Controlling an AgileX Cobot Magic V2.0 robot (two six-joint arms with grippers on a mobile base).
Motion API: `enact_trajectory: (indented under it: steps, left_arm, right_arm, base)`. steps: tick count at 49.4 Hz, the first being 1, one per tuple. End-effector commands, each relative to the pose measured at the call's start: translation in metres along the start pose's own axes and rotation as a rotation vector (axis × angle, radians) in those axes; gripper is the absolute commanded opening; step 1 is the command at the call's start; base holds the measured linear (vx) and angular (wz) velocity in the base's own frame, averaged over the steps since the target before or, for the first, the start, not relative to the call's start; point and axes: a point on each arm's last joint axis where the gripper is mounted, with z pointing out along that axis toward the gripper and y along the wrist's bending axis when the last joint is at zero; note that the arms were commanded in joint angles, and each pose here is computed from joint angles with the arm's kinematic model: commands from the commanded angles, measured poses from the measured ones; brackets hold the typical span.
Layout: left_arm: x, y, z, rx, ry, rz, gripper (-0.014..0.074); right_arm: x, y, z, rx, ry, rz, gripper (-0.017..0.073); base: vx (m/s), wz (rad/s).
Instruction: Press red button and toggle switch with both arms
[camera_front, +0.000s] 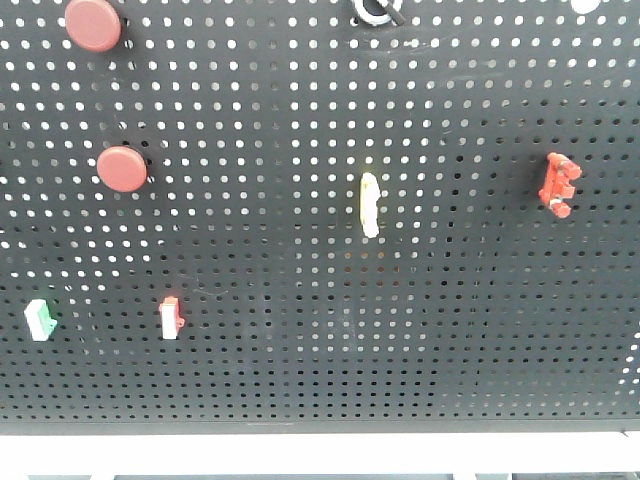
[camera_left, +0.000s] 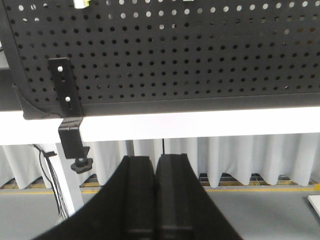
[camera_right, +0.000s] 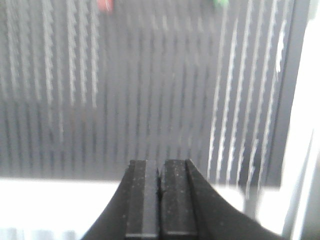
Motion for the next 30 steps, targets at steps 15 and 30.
enact_trajectory:
  steps: [15, 30]
  left_arm:
    - [0.0023, -0.0004, 0.002, 0.002, -0.042, -0.017, 0.0002]
    - [0.0023, -0.0004, 0.002, 0.002, -0.042, -0.017, 0.0002]
  right_arm:
    - [0.0109, -0.0007, -0.001, 0.015, 0.047, 0.003, -0.0003]
    - [0.0109, -0.0007, -0.001, 0.015, 0.047, 0.002, -0.0003]
  base:
    - [0.0, 0.0]
    - [0.0, 0.0]
